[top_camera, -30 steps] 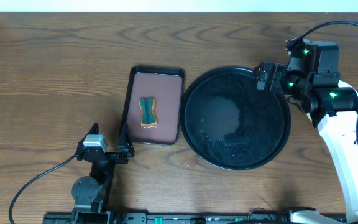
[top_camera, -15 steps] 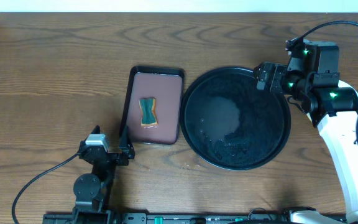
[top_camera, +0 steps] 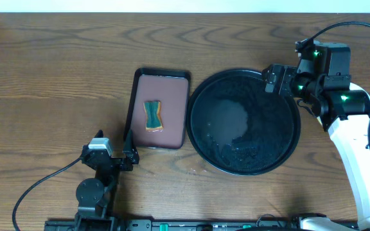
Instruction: Clean dirty plates on tray and stack at the side
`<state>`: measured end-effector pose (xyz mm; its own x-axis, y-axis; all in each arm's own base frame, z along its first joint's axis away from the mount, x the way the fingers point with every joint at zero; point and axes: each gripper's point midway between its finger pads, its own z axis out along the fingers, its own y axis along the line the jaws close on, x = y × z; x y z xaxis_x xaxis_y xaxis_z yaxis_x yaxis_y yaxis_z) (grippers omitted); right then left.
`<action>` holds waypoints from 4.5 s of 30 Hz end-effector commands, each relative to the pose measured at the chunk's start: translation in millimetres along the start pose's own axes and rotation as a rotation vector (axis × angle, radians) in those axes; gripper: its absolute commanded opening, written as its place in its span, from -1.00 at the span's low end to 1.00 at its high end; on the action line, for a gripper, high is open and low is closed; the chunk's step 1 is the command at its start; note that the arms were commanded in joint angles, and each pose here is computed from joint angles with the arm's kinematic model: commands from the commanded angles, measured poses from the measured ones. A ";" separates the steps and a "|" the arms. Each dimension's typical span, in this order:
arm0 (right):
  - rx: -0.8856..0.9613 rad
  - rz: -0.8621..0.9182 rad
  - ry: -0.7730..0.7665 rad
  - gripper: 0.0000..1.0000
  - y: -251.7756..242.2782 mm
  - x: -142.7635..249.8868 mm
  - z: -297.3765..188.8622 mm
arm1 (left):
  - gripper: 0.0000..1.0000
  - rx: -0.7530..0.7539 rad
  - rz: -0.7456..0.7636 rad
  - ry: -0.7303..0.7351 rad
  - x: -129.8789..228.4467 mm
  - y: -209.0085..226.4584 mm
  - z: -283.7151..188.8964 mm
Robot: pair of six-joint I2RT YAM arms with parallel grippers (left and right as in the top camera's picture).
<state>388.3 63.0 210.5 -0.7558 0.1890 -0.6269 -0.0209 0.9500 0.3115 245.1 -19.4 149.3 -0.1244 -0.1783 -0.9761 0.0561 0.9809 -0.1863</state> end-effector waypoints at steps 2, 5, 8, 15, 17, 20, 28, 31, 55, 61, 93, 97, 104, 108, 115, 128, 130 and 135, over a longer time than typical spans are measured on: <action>-0.003 -0.014 -0.019 0.99 3.6 -5.1 -4.9 | 0.70 -0.010 0.021 0.057 15.6 2.8 0.4; -0.003 -0.014 -0.019 0.99 3.8 -5.1 -4.9 | 0.70 -0.010 0.021 0.057 15.6 2.8 0.4; -0.002 -0.014 -0.017 0.99 3.7 -4.6 -4.9 | 0.70 -0.010 0.021 0.057 15.6 2.8 0.4; -0.012 -0.024 -0.033 0.99 8.7 -6.3 -11.6 | 0.70 -0.010 0.021 0.057 15.6 2.8 0.4; -0.026 -0.037 -0.051 0.99 16.0 -8.0 -18.8 | 0.70 -0.010 0.021 0.057 15.6 2.8 0.4; -0.066 -0.073 -0.086 0.99 35.6 -9.3 -34.5 | 0.70 -0.010 0.021 0.057 15.6 2.8 0.4; -0.179 -0.164 -0.181 0.98 83.0 -7.0 -82.1 | 0.71 -0.010 0.021 0.057 15.6 2.8 0.4; -0.206 -0.181 -0.220 0.99 91.4 -7.4 -100.4 | 0.70 -0.010 0.021 0.057 15.6 2.8 0.4; 0.176 -0.146 -0.496 0.99 -14.7 37.0 -137.7 | 0.70 -0.010 0.021 0.057 15.7 2.8 0.4; 0.362 -0.065 -0.572 0.98 -77.2 89.0 -137.5 | 0.70 -0.010 0.021 0.057 15.6 2.8 0.4; 0.211 -0.068 -0.833 0.99 -88.3 123.5 -79.1 | 0.71 -0.010 0.021 0.057 15.6 2.8 0.4; 0.210 -0.068 -0.833 0.98 -88.3 123.5 -79.1 | 0.70 -0.010 0.021 0.057 15.6 2.8 0.4; 0.210 -0.068 -0.833 0.99 -88.3 123.6 -79.0 | 0.70 -0.010 0.021 0.057 15.7 2.8 0.4; 0.211 -0.068 -0.833 0.99 -88.3 123.5 -79.1 | 0.70 -0.010 0.021 0.057 15.6 2.8 0.4; 0.210 -0.068 -0.833 0.99 -88.3 123.5 -79.1 | 0.70 -0.010 0.021 0.057 15.6 2.8 0.4; 0.211 -0.068 -0.833 0.99 -88.3 123.6 -79.0 | 0.70 -0.010 0.021 0.057 15.6 2.8 0.4; 0.211 -0.068 -0.833 0.99 -88.3 123.6 -79.0 | 0.70 -0.010 0.021 0.057 15.6 2.8 0.4; 0.210 -0.068 -0.833 0.99 -88.3 123.6 -79.0 | 0.71 -0.010 0.021 0.057 15.6 2.8 0.4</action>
<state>245.0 -16.7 162.9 -0.0293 0.1859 -0.9821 0.1352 0.9742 0.1804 245.0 -19.4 148.8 -0.1303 -0.1778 -0.9754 0.0546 0.9810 -0.1862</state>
